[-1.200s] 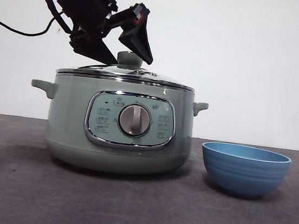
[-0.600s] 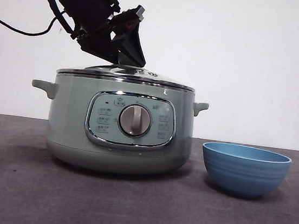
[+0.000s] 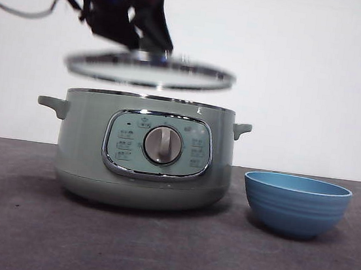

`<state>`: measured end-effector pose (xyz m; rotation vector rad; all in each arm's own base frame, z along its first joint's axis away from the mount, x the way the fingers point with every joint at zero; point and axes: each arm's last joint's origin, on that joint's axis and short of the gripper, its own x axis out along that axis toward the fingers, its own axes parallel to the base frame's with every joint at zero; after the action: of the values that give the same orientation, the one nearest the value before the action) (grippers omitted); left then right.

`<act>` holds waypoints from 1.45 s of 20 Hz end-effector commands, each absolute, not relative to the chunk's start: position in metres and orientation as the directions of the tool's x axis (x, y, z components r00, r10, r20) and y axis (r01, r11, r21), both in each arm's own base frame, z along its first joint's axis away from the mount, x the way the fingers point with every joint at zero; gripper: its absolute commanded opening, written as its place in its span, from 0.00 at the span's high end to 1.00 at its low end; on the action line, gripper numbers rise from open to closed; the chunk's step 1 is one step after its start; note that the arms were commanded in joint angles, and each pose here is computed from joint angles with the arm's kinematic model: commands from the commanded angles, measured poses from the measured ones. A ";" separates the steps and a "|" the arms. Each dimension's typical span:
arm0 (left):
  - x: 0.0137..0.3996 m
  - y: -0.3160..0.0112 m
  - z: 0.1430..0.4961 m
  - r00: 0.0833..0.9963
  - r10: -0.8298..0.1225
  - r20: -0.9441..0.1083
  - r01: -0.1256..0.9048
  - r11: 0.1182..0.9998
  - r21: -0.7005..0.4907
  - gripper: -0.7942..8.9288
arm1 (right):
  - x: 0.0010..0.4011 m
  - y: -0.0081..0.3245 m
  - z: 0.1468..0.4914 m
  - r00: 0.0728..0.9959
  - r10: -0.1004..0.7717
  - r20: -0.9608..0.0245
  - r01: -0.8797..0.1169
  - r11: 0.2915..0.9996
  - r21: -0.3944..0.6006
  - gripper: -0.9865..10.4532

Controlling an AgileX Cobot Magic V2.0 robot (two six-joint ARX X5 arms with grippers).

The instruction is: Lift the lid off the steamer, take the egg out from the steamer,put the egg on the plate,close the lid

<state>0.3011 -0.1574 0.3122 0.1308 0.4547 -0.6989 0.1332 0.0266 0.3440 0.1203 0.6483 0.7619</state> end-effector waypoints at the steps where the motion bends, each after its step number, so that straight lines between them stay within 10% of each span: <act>1: 0.286 -0.150 0.345 0.712 -0.622 -0.326 0.654 0.756 -0.013 0.93 | 0.135 0.027 0.345 0.548 0.677 -0.491 -0.604 0.727 0.328 0.39; 12: 0.163 -0.088 0.428 0.773 -0.617 -0.149 0.625 0.780 0.013 0.93 | 0.189 0.052 0.344 0.566 0.708 -0.423 -0.605 0.705 0.370 0.39; 29: 0.055 -0.032 0.432 0.820 -0.553 -0.144 0.556 0.831 -0.023 0.93 | 0.315 0.242 0.331 0.505 0.617 -0.604 -0.649 0.733 0.205 0.39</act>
<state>0.0584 -0.0331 0.4244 0.0413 0.2103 -0.5862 0.3122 0.2382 0.3373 -0.0459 0.6901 0.7686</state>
